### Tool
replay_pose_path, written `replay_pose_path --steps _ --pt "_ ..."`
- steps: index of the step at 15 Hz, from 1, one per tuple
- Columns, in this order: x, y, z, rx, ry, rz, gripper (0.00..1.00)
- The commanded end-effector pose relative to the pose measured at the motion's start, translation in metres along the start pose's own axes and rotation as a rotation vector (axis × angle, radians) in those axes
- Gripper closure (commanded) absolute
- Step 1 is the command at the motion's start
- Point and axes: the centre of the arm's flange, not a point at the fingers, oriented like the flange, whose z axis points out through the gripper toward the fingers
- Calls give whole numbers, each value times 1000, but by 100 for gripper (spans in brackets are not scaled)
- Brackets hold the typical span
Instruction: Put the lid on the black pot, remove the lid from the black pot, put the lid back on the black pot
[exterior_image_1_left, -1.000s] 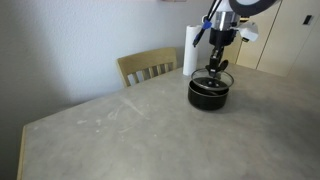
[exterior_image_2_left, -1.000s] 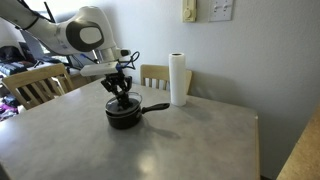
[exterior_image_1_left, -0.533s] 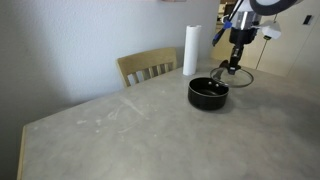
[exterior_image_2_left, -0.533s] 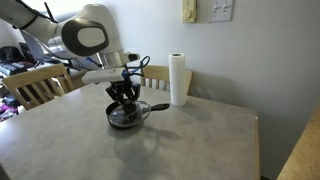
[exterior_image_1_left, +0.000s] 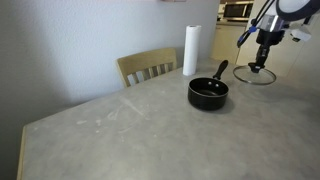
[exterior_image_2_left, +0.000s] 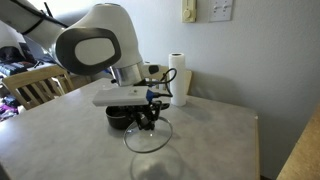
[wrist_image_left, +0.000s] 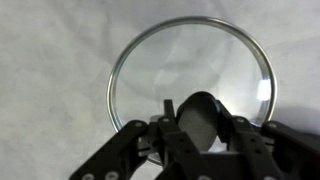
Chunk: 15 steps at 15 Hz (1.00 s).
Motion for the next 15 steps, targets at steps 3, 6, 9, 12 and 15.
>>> replay_pose_path --steps 3,6,9,12,15 --pt "-35 41 37 35 105 -42 84" --pt "-41 51 64 70 158 -24 84" --pt "-43 51 84 102 173 -33 84" --pt "-43 51 94 115 169 -46 84" --pt "-40 51 96 113 165 -51 84"
